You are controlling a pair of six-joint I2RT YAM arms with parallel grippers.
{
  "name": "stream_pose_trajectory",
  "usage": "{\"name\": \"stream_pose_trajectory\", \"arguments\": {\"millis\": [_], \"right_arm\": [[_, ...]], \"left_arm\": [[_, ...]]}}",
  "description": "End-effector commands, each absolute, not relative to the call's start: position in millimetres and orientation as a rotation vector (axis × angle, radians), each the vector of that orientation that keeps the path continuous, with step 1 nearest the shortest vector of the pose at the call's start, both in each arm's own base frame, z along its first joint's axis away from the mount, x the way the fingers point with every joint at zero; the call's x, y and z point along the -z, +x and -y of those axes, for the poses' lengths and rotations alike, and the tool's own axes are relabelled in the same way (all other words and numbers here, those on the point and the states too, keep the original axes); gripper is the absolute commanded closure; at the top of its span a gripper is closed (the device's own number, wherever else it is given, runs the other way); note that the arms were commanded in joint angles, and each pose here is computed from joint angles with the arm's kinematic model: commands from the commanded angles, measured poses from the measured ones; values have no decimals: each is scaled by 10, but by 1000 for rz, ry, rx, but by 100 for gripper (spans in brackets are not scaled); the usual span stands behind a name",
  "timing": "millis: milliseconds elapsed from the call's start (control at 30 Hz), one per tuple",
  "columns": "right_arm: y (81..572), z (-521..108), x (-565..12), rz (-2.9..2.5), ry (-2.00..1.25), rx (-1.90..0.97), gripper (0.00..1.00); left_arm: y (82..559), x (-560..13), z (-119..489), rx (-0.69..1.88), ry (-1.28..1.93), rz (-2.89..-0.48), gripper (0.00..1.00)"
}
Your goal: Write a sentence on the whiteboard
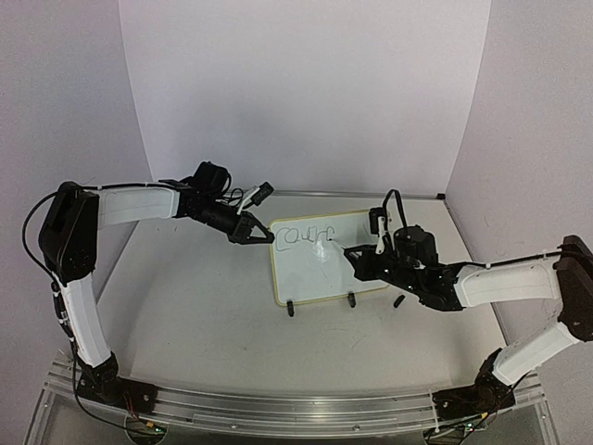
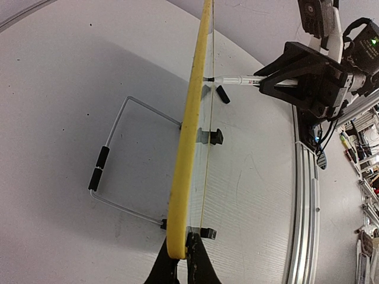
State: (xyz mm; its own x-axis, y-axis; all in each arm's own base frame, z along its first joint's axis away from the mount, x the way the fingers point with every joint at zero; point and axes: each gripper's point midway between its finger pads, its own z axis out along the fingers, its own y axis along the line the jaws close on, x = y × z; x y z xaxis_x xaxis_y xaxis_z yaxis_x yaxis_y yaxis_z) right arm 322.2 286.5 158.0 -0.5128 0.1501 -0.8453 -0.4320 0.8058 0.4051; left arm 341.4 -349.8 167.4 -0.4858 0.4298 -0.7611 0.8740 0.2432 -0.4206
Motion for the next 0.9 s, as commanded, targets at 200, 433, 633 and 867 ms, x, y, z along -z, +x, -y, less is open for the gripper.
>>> {"name": "stream_pose_trajectory", "arguments": {"millis": [200, 433, 633, 867], "right_arm": [[3444, -2748, -1865, -1894, -102, -654, 100], [3468, -2754, -1901, -1881, -101, -649, 100], [3439, -2773, -1808, -1906, -109, -661, 100], [3349, -2782, -1594, -1974, -135, -664, 100]], "left_arm": [[3502, -1633, 3458, 1005, 1255, -1986, 100], [3502, -1628, 3459, 1006, 1255, -1988, 100], [3504, -1626, 3459, 1006, 1254, -1988, 100], [3504, -1624, 3461, 1007, 1255, -1988, 100]]}}
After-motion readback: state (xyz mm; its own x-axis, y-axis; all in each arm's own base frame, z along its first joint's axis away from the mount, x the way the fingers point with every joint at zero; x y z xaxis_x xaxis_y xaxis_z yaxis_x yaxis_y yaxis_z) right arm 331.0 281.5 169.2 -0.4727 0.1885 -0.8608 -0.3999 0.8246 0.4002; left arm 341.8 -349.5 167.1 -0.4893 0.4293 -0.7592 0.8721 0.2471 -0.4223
